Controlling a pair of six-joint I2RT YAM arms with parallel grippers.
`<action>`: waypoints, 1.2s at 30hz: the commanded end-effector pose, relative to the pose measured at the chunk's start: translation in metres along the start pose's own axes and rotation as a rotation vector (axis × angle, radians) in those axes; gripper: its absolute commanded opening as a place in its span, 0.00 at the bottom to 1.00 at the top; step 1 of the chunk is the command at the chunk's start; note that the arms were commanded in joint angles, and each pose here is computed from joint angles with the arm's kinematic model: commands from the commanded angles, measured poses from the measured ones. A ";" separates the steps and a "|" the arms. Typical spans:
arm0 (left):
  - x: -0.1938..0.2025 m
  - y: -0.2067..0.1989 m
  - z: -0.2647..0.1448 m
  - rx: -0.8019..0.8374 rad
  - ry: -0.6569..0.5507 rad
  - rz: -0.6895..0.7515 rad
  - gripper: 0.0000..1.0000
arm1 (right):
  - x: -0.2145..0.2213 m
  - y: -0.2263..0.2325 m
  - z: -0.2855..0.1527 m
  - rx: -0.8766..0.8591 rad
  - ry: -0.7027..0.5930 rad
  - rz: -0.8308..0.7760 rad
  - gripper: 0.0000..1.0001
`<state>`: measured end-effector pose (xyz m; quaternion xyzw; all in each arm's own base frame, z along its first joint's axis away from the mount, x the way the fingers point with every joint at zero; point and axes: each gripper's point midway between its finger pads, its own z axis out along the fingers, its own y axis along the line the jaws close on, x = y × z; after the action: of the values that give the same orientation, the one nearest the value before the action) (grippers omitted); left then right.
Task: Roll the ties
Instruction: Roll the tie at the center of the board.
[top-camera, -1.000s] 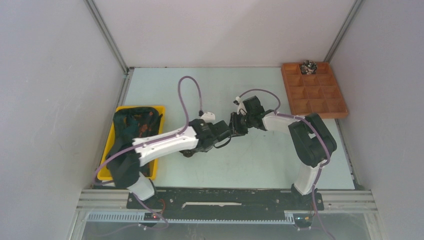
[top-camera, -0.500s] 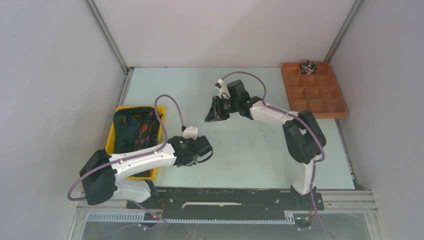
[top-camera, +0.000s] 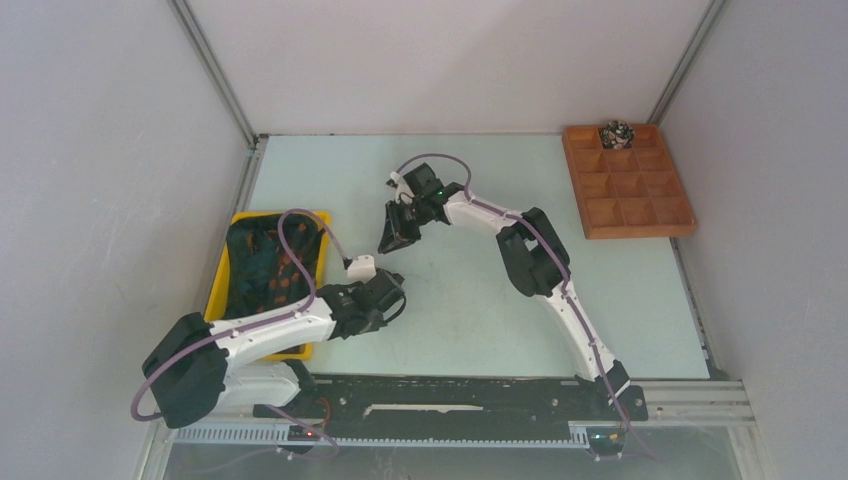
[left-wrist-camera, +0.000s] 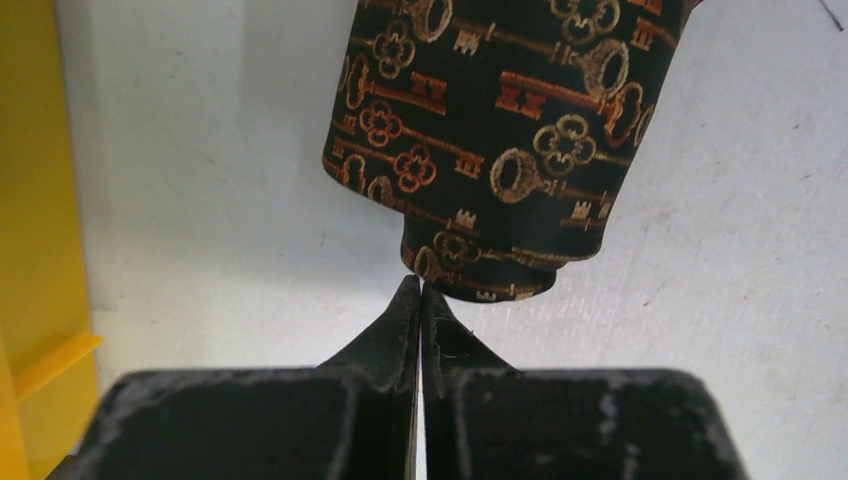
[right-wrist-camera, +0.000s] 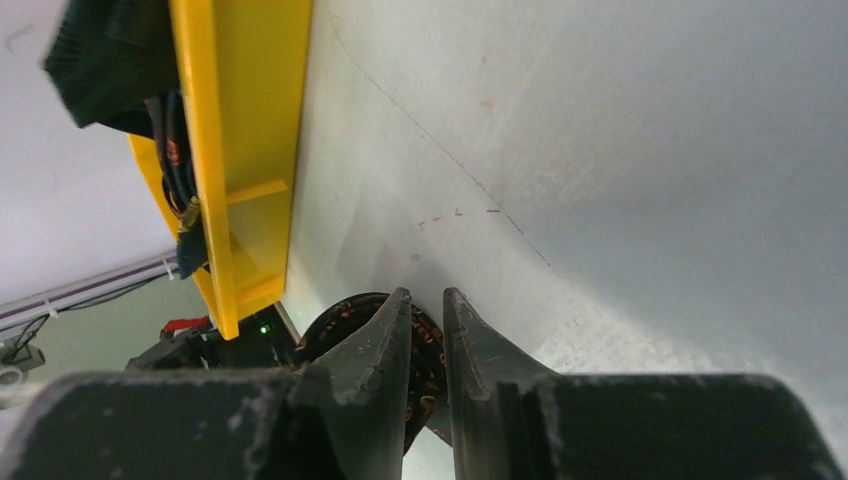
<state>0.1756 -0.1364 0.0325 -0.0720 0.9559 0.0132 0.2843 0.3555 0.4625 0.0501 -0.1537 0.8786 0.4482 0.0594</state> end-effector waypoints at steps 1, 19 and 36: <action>-0.011 -0.011 0.008 0.045 -0.040 -0.057 0.00 | 0.016 0.017 0.010 -0.044 0.075 0.012 0.20; -0.038 -0.009 0.029 -0.009 -0.126 -0.097 0.00 | 0.052 -0.001 0.016 -0.011 0.112 0.077 0.16; -0.022 0.000 -0.020 0.146 -0.078 -0.058 0.02 | -0.004 -0.012 -0.037 0.055 -0.078 0.069 0.48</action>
<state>0.1969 -0.1358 0.0441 -0.1106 0.9370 -0.0415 0.3288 0.3311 0.4475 0.0280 -0.1146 0.8912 0.4388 0.0126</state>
